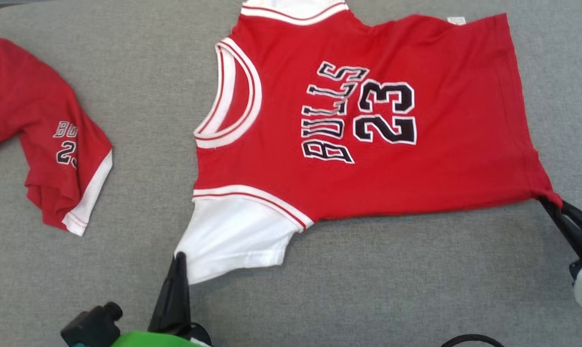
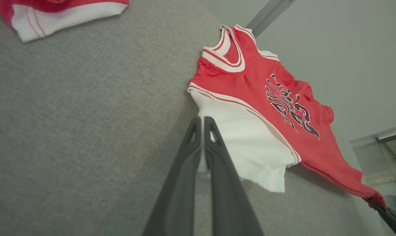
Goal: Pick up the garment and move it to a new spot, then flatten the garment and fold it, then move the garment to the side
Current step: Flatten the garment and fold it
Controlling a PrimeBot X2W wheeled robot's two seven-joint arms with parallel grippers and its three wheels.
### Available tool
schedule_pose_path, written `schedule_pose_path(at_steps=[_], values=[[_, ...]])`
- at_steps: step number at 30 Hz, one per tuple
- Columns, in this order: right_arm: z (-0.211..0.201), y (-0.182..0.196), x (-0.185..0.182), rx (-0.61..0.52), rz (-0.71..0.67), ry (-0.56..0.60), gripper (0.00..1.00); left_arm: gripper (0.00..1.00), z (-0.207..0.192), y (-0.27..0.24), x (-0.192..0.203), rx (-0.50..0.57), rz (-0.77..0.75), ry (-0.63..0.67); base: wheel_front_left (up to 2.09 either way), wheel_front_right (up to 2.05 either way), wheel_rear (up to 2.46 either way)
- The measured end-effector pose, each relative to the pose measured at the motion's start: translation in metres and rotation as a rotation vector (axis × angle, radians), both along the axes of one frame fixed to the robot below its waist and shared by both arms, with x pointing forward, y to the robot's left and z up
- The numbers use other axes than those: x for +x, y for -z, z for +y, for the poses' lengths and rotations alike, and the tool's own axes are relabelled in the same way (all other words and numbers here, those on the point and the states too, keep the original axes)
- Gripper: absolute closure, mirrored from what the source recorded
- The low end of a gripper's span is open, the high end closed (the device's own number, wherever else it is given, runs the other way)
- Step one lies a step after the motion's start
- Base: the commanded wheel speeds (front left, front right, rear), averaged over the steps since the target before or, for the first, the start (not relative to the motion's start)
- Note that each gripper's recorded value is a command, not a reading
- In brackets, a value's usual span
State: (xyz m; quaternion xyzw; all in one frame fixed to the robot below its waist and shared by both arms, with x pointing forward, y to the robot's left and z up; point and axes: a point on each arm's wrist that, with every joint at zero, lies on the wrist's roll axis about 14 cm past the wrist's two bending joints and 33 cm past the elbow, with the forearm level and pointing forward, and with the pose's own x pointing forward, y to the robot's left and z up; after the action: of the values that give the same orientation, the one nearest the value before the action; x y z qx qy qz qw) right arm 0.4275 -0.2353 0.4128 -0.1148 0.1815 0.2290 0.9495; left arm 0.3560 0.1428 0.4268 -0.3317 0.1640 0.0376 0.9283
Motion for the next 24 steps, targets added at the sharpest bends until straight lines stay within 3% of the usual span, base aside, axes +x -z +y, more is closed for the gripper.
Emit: schedule_pose_path(at_steps=[5, 12, 18, 24], values=[[0.005, 0.008, -0.026, -0.001, 0.048, -0.034, 1.0, 1.0, -0.008, -0.005, -0.034, -0.072, 0.042, -0.053, 0.0, 0.0, 0.0], [0.033, -0.011, -0.059, 0.139, 0.048, -0.036, 1.0, 1.0, -0.005, -0.027, -0.05, -0.065, 0.004, -0.038, 0.0, 0.0, 0.0], [0.042, -0.03, -0.077, 0.178, 0.096, -0.033, 1.0, 1.0, -0.014, -0.046, -0.039, -0.058, -0.021, 0.062, 0.0, 0.0, 0.0], [0.043, -0.031, -0.068, 0.212, 0.123, 0.0, 1.0, 1.0, -0.029, -0.057, 0.003, -0.043, -0.055, 0.157, 0.0, 0.0, 0.0]])
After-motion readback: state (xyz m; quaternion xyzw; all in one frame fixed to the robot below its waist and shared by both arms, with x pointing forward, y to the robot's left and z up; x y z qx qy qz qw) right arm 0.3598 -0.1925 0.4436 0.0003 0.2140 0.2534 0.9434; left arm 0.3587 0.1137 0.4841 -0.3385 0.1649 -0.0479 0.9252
